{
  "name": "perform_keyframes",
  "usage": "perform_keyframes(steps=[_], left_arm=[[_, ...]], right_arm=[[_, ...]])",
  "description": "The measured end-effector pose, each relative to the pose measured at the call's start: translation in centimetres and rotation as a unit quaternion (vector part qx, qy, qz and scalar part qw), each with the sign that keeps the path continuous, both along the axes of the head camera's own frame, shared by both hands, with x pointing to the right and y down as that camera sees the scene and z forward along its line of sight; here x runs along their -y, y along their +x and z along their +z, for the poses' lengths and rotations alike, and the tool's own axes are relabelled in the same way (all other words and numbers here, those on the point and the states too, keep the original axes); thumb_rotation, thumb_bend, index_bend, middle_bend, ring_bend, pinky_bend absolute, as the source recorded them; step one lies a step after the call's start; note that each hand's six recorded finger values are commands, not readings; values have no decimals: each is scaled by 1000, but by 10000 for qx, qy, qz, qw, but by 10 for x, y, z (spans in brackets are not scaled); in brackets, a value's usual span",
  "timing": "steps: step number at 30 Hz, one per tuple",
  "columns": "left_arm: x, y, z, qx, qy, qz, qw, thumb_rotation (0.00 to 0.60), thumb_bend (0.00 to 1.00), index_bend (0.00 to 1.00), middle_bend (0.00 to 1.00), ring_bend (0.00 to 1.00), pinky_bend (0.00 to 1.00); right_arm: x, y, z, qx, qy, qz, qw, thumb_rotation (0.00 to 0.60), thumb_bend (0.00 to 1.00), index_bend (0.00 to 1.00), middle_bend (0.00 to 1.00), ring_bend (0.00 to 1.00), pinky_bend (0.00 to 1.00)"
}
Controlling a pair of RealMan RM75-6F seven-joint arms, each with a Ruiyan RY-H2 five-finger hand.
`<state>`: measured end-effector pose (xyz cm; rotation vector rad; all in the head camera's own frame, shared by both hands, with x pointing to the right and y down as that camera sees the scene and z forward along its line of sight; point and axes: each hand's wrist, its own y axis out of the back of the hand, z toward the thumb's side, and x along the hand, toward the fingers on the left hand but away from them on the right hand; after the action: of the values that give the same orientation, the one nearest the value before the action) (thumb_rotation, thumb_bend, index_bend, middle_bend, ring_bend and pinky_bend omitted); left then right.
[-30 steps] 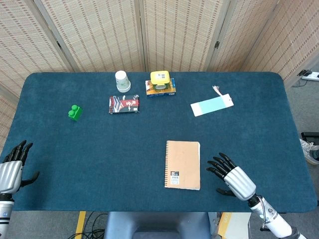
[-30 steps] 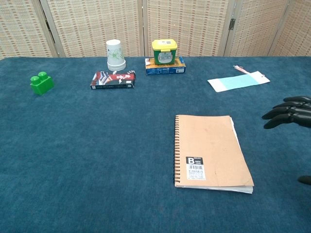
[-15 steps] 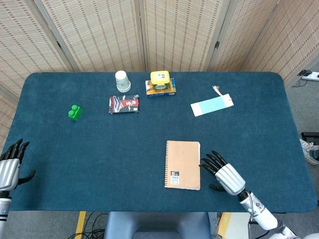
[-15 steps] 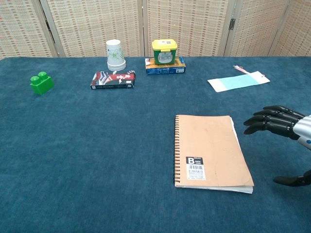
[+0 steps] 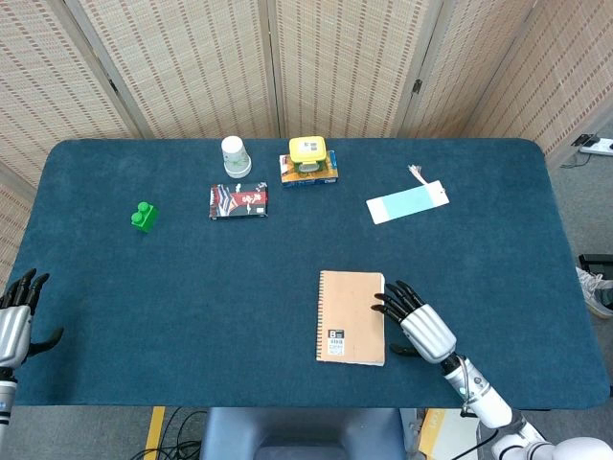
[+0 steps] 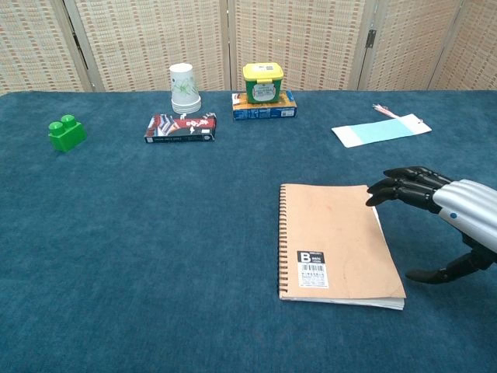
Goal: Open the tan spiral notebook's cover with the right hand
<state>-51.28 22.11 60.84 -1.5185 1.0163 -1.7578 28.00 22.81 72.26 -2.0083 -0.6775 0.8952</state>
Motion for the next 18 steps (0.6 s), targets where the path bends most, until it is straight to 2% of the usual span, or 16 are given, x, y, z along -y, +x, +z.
perform_keyframes(steps=[18], left_arm=[[-2, -7, 0, -80, -18, -114, 9999, 600, 296, 98, 28, 77, 223]], right_arm=[[12, -20, 3, 298, 14, 143, 9995, 600, 171, 192, 163, 9, 0]])
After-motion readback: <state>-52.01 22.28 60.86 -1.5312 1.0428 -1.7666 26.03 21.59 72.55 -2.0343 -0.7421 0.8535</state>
